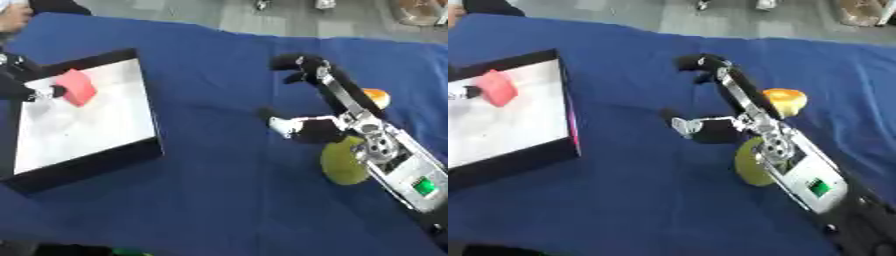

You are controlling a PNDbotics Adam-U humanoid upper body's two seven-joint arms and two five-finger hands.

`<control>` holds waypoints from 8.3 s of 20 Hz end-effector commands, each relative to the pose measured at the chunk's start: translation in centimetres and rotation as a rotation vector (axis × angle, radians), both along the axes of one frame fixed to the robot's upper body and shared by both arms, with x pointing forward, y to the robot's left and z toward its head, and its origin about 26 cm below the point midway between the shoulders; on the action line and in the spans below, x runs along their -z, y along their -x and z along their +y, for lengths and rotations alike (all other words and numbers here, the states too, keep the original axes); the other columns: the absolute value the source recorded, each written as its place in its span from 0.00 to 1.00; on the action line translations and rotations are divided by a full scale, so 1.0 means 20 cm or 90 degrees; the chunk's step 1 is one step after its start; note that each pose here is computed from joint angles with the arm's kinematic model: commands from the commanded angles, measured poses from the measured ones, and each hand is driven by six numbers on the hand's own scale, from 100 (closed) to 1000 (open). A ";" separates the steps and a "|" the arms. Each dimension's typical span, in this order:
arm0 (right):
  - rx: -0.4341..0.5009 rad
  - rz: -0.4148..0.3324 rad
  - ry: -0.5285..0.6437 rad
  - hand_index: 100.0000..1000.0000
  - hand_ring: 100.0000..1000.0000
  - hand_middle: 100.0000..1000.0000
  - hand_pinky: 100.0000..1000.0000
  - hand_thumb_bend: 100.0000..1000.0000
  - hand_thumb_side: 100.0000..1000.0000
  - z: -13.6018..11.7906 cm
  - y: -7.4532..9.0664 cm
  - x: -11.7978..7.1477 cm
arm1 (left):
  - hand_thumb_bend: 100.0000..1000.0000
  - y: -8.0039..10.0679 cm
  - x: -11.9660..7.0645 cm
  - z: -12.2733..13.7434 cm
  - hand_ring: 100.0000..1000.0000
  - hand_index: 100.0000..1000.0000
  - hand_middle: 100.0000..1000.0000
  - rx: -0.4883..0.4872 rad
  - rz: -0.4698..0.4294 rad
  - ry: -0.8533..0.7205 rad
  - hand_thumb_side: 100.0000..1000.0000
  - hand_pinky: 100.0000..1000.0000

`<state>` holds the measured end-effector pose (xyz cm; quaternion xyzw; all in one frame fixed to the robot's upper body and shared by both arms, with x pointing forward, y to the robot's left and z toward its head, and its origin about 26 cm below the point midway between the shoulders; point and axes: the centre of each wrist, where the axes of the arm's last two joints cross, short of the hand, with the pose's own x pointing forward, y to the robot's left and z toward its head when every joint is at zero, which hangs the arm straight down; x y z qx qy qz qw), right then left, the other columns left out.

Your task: Pick up the objects with one hand, pass them to the other hand, and then place them into the box on the other side of the table.

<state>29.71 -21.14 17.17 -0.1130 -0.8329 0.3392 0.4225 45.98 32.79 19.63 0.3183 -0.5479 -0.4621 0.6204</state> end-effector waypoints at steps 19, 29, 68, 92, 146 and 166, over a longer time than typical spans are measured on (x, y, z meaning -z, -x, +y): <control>0.025 -0.050 0.009 0.81 0.84 0.72 0.75 0.37 0.10 -0.14 0.02 -0.12 | 0.00 0.16 -0.33 -0.02 0.84 0.69 0.78 0.025 -0.244 0.238 0.56 0.90; -0.011 0.013 0.141 0.82 0.86 0.75 0.77 0.41 0.19 -0.34 0.03 -0.21 | 0.00 0.19 -0.29 0.01 0.85 0.69 0.79 -0.006 -0.254 0.299 0.61 0.91; 0.170 0.057 0.397 0.82 0.88 0.81 0.84 0.42 0.11 -0.89 0.02 -0.39 | 0.00 0.21 -0.45 -0.12 0.85 0.69 0.78 0.058 -0.305 0.301 0.61 0.91; 0.286 0.088 0.484 0.84 0.87 0.84 0.85 0.37 0.15 -1.07 0.01 -0.32 | 0.00 0.23 -0.48 -0.13 0.85 0.68 0.77 0.068 -0.318 0.296 0.61 0.91; 0.267 0.074 0.340 0.56 0.71 0.48 0.78 0.18 0.00 -0.94 0.06 -0.37 | 0.00 0.22 -0.37 -0.10 0.85 0.68 0.78 0.062 -0.285 0.267 0.59 0.91; 0.173 0.109 0.082 0.55 0.68 0.46 0.68 0.00 0.00 -0.59 0.02 -0.33 | 0.00 0.21 -0.38 -0.15 0.85 0.68 0.78 0.081 -0.308 0.287 0.54 0.90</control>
